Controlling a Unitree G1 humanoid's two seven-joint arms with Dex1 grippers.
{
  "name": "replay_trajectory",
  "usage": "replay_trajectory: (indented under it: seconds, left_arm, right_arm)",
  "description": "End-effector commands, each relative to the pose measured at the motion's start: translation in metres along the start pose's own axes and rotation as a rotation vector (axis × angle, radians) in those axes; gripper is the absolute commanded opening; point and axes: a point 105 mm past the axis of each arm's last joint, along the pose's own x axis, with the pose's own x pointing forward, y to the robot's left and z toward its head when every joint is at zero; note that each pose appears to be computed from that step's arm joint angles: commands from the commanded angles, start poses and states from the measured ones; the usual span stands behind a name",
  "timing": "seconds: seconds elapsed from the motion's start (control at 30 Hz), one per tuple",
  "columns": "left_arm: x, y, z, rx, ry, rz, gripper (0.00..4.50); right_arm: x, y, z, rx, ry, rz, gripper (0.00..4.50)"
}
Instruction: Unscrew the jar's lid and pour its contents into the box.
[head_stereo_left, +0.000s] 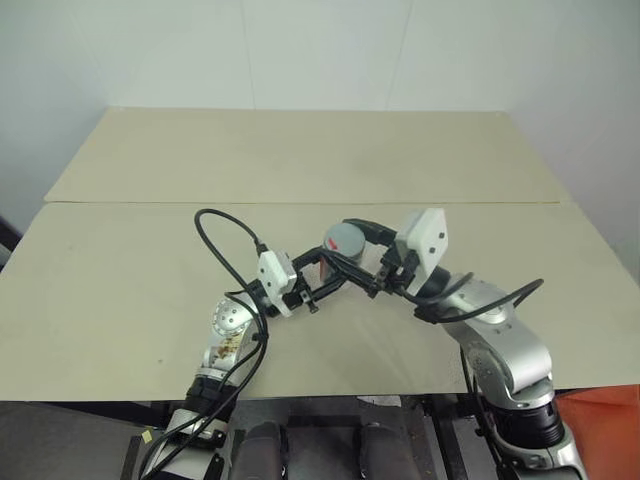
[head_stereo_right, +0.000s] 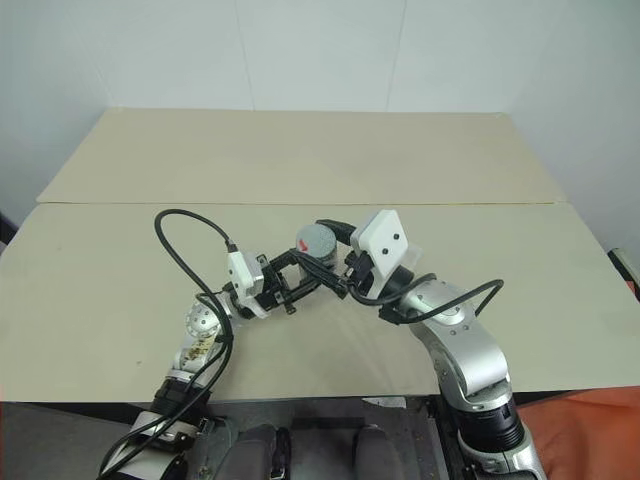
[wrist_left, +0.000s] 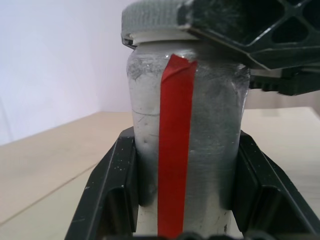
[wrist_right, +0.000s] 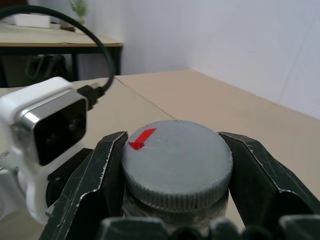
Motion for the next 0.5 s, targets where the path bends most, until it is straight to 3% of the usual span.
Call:
replay_trajectory:
  seconds: [0.03, 0.5]
  left_arm:
    - [0.002, -0.010, 0.004, -0.040, -0.010, -0.081, 1.97]
    - [-0.011, -0.028, 0.006, -0.134, 0.016, -0.263, 1.97]
  right_arm:
    - [0.000, 0.005, 0.026, -0.052, -0.103, 0.110, 2.77]
    - [-0.020, -0.001, 0.021, 0.016, -0.099, 0.414, 2.77]
